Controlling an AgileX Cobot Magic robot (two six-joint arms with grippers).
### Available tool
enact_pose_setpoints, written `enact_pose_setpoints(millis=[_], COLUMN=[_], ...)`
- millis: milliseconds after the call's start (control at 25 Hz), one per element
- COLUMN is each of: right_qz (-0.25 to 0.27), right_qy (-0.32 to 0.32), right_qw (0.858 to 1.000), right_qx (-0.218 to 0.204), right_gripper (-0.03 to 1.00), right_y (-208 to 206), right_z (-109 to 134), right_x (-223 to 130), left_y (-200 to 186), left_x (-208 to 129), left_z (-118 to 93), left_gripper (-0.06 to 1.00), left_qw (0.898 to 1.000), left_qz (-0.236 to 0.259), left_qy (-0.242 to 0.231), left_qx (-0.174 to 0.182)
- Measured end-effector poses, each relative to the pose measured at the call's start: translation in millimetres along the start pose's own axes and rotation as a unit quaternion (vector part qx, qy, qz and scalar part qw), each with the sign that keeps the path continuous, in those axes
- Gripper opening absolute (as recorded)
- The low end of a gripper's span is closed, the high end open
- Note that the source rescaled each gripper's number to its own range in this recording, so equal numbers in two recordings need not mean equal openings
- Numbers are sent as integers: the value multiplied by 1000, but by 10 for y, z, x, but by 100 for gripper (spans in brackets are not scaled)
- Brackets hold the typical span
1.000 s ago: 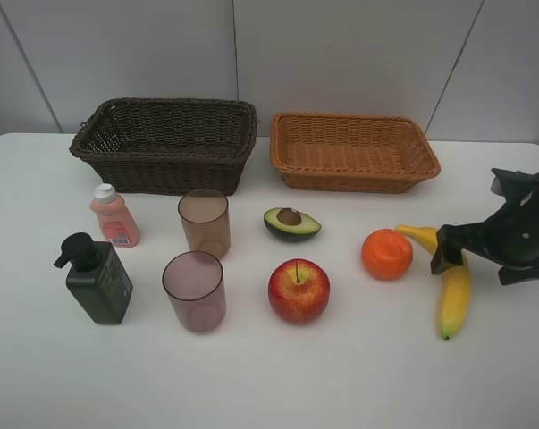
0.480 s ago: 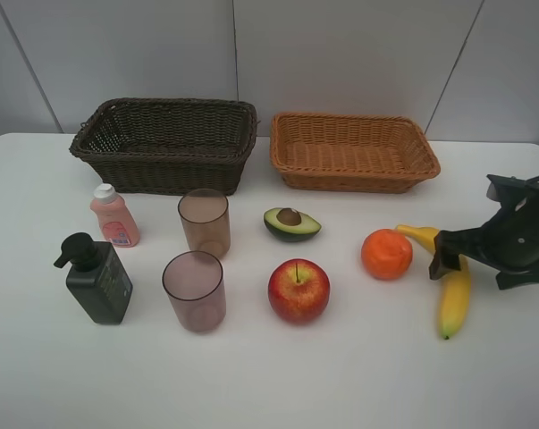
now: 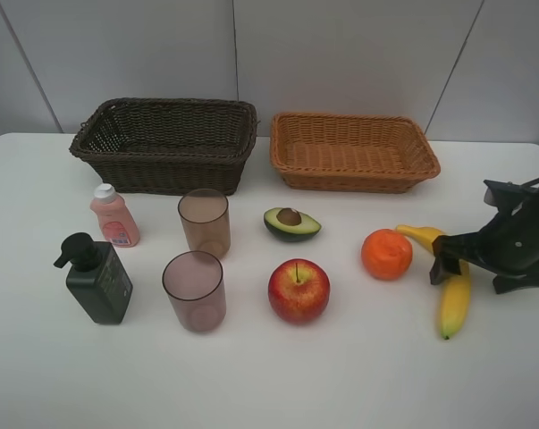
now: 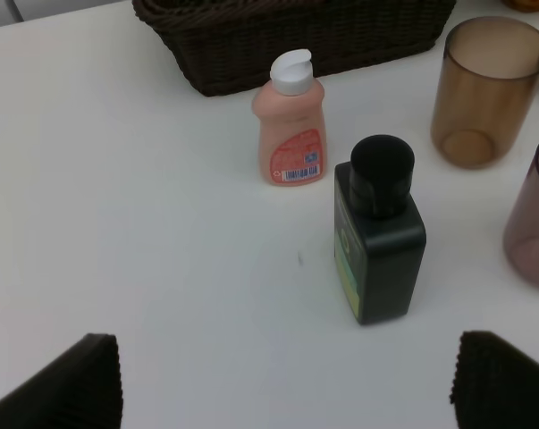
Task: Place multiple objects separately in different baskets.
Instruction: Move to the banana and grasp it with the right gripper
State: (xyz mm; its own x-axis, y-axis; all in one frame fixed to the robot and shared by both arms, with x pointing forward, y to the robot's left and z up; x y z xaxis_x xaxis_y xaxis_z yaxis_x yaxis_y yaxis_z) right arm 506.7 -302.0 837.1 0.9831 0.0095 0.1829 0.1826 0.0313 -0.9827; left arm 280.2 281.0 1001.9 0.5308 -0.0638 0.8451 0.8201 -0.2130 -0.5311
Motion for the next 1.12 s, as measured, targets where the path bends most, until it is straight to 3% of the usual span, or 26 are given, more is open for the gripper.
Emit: enact_pose_setpoints(millis=[80,280,1120], right_qz=[-1,-2,-1], right_qy=[0,0,-4], right_qw=[1000,1000,1000], right_qx=[0,0,-2], right_gripper=[62,0,0], right_y=[0,0,0], right_z=[-1,-1,-5], right_x=[4,6,3], left_y=[0,0,0], left_x=[0,0,0], left_z=[0,0,0], left_gripper=[98,98,98], left_qw=[1000,1000,1000], left_qz=[0,0,0], left_qy=[0,0,0], left_qx=[0,0,0])
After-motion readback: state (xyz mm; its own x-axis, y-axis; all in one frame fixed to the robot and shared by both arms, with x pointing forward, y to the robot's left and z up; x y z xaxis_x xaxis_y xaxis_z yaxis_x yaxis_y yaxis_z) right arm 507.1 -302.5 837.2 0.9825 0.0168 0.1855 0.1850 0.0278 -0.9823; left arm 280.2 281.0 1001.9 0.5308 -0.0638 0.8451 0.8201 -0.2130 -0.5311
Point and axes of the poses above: a point on each arm's last joint axis where the gripper is mounted, y pointing out along that axis toward the gripper, z along the wrist's bending axis when the last joint is at zero, x = y × z, the point moved 5 cm from there along y, pointing out along that axis toward the gripper, and after that the axes turned 4 degrees about -y, right-handed, at the moved point
